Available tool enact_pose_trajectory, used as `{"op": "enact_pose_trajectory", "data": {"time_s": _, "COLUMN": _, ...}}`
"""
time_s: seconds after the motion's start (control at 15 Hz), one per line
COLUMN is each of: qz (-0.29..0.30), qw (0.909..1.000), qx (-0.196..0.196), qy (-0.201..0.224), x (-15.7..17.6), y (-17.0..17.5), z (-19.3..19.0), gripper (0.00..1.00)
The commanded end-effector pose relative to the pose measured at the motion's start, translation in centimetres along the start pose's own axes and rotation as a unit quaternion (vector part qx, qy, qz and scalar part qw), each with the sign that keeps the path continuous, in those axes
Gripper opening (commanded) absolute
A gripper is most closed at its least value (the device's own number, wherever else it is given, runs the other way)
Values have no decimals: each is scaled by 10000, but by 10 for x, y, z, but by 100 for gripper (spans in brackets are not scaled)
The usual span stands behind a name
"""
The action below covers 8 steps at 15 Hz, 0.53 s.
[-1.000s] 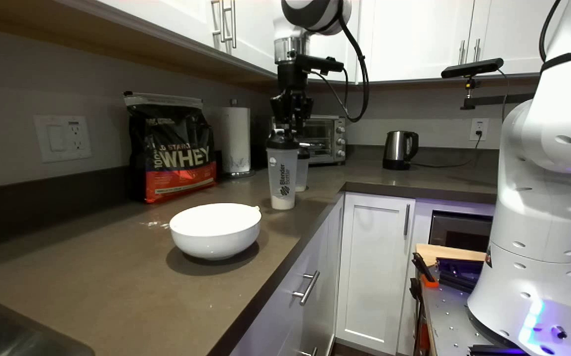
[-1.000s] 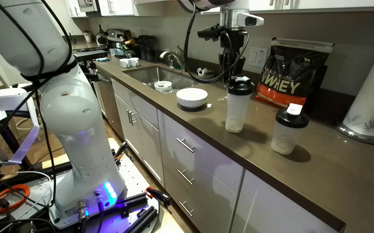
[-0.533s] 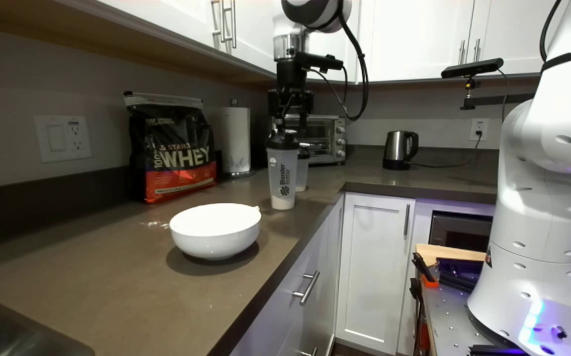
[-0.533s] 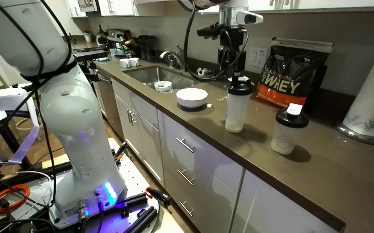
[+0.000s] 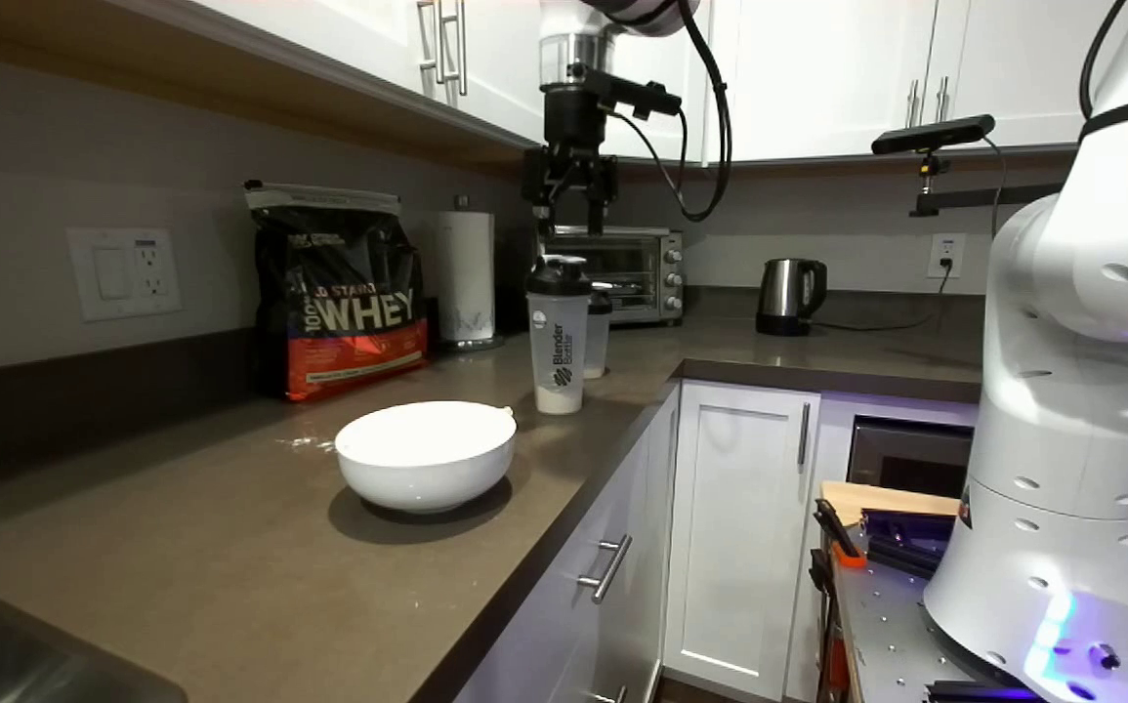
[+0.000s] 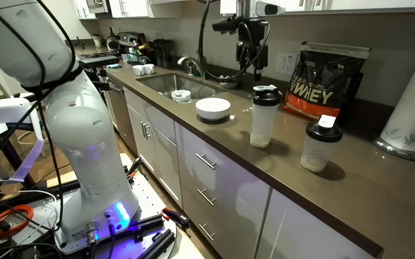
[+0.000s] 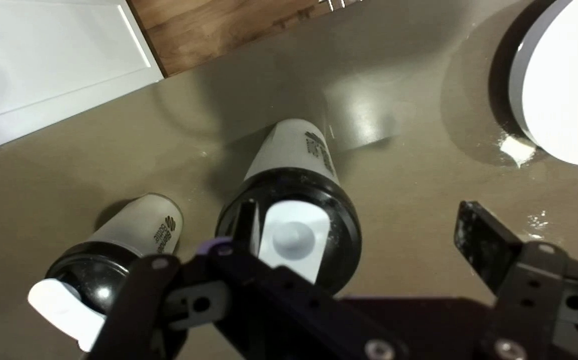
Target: Put the black lid on top of the bottle on the left
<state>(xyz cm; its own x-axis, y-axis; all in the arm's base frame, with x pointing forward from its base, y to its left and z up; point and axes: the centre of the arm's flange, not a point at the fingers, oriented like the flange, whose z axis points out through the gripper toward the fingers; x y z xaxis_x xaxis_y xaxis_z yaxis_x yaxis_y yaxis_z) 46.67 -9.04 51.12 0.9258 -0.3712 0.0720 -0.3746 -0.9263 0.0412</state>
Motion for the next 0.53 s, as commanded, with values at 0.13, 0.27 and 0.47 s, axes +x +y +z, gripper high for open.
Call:
{"op": "enact_pose_trajectory", "data": {"time_s": 0.13, "qz": -392, "qw": 9984, "qx": 330, "qy": -230, "x": -17, "y": -16, "z": -20, "gripper": 100}}
{"op": "enact_pose_trajectory", "data": {"time_s": 0.27, "qz": -535, "qw": 9975, "qx": 366, "qy": -286, "x": -23, "y": -23, "z": -24, "gripper": 100}}
{"op": "enact_pose_trajectory", "data": {"time_s": 0.47, "qz": -710, "qw": 9962, "qx": 378, "qy": -337, "x": -29, "y": -33, "z": -28, "gripper": 100}}
